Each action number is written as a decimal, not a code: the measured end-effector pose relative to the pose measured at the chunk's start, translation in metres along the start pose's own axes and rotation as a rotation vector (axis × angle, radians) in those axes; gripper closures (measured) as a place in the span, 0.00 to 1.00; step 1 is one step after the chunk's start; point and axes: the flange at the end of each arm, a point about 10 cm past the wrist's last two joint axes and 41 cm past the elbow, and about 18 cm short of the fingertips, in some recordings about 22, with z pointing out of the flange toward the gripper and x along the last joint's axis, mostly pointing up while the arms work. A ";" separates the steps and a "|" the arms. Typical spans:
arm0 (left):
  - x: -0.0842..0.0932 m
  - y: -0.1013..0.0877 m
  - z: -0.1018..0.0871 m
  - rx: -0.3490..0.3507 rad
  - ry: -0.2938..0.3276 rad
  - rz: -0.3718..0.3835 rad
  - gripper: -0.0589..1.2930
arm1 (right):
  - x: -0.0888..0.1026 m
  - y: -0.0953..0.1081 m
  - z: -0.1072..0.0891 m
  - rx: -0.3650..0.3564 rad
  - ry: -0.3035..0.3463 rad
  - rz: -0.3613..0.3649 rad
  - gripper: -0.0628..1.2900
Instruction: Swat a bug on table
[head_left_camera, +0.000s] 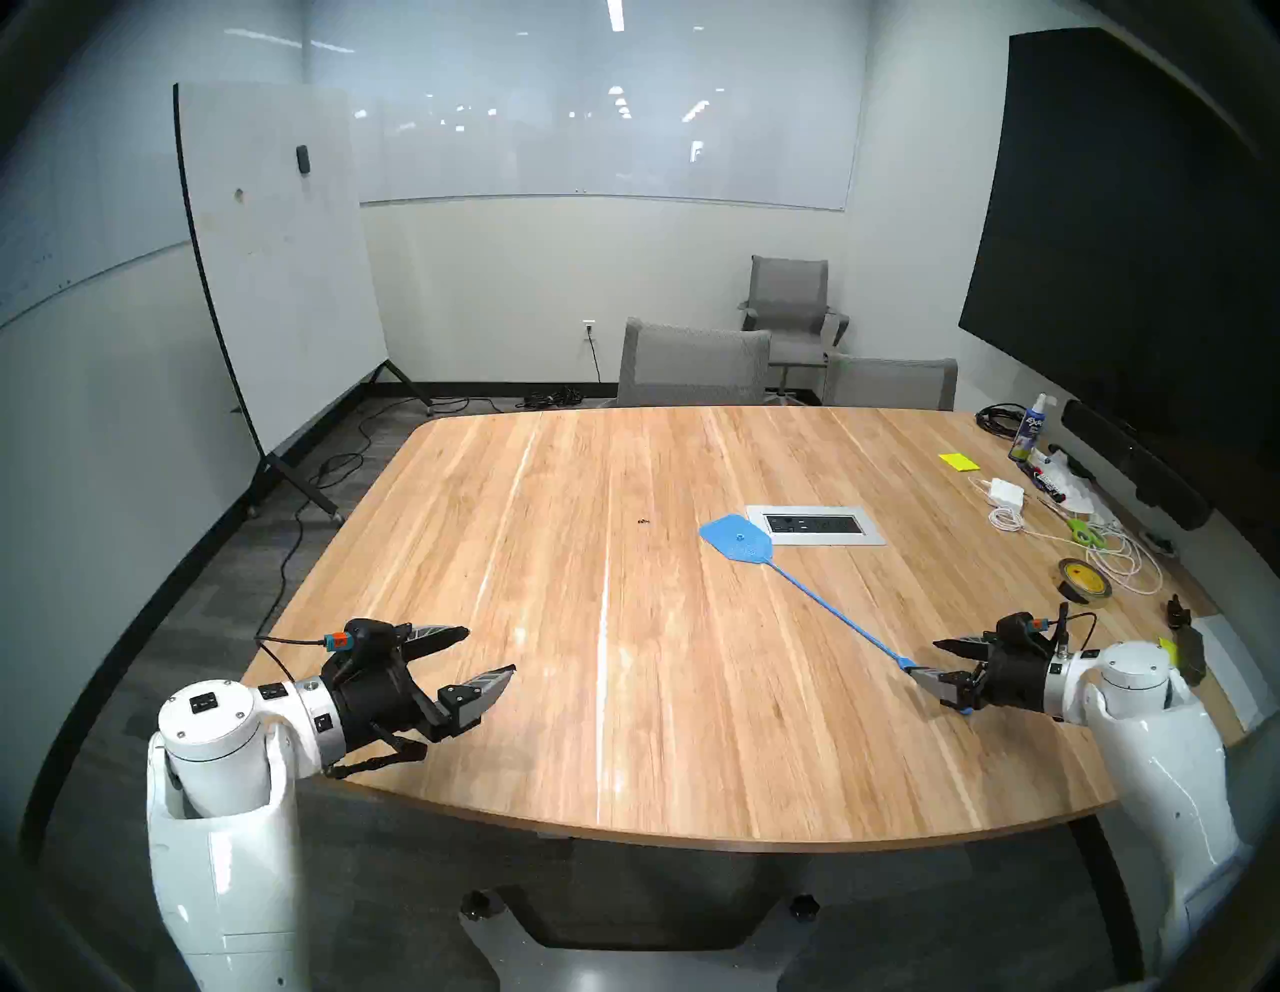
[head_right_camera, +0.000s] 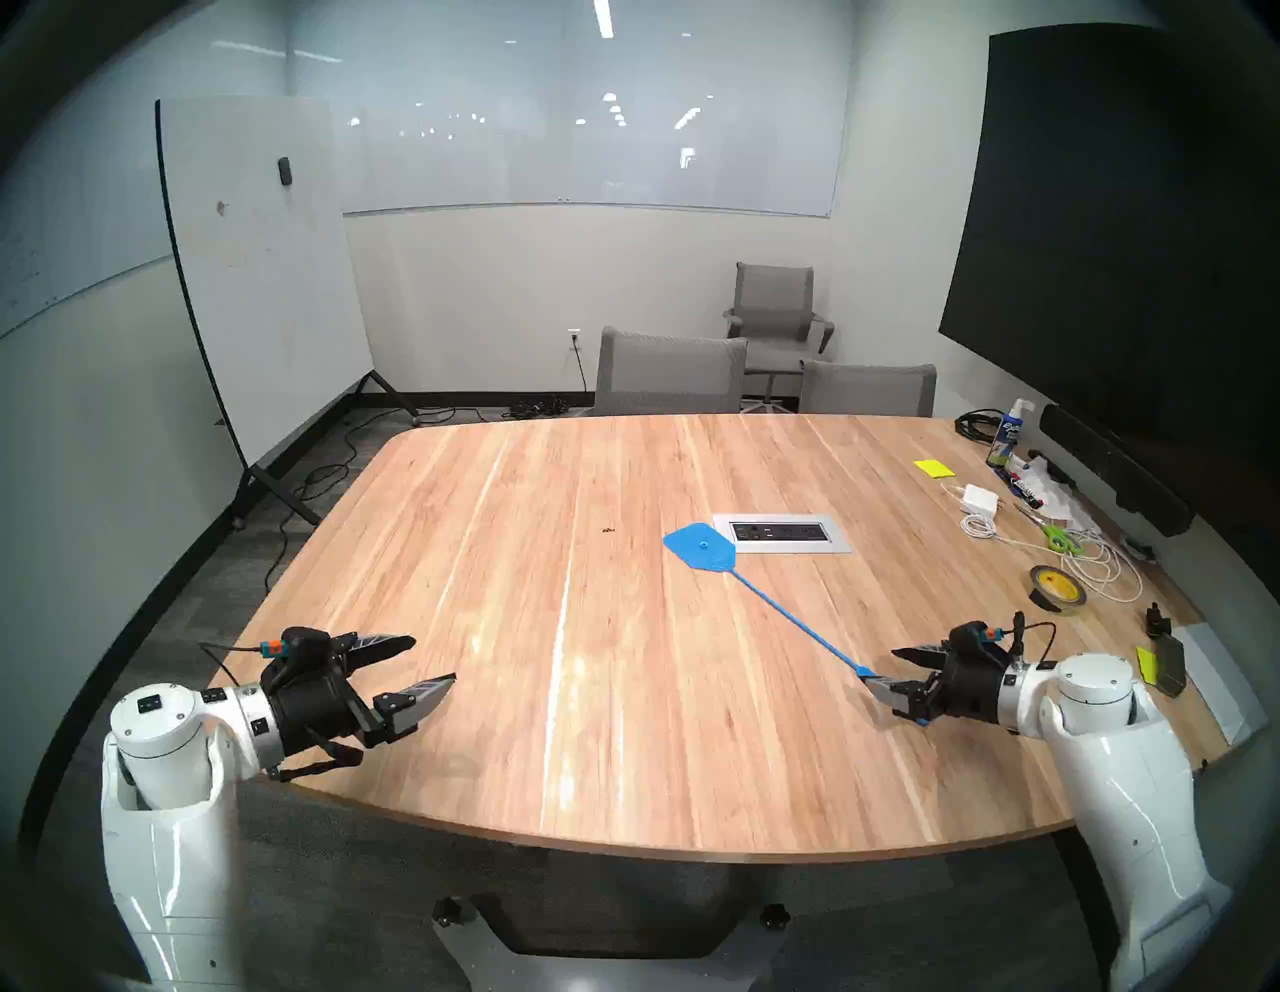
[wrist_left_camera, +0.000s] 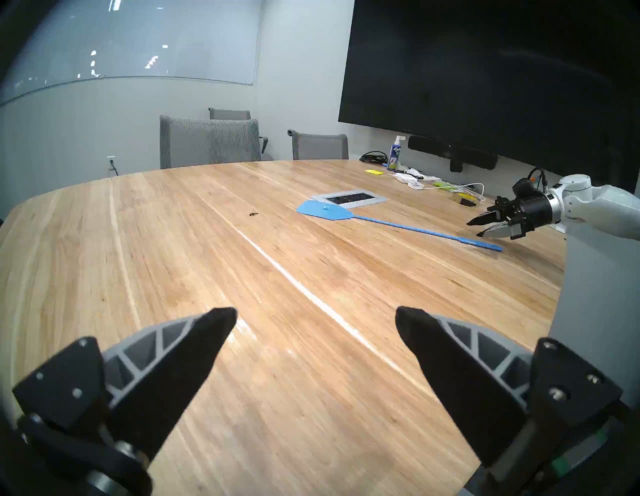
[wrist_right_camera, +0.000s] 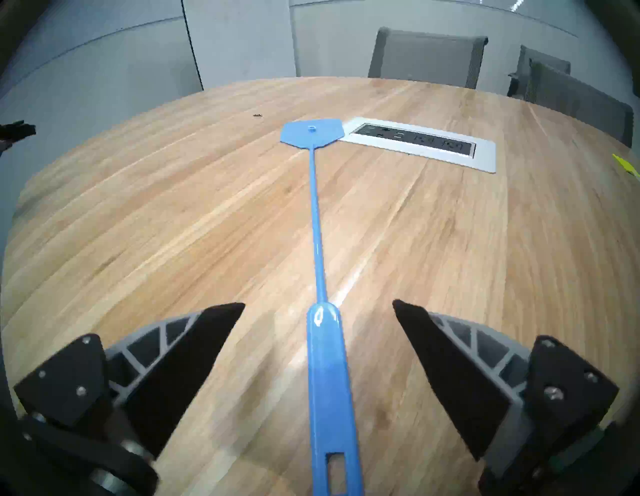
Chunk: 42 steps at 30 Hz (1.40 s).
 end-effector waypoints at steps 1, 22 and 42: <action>0.000 0.000 0.000 0.000 0.000 0.000 0.03 | 0.000 0.000 0.000 0.002 -0.003 -0.004 0.04; 0.000 0.000 0.000 0.000 0.000 0.000 0.03 | 0.003 0.002 -0.002 -0.023 -0.008 -0.043 0.04; 0.000 0.000 0.000 0.000 0.000 0.000 0.03 | -0.007 -0.007 0.010 -0.045 -0.072 -0.023 0.04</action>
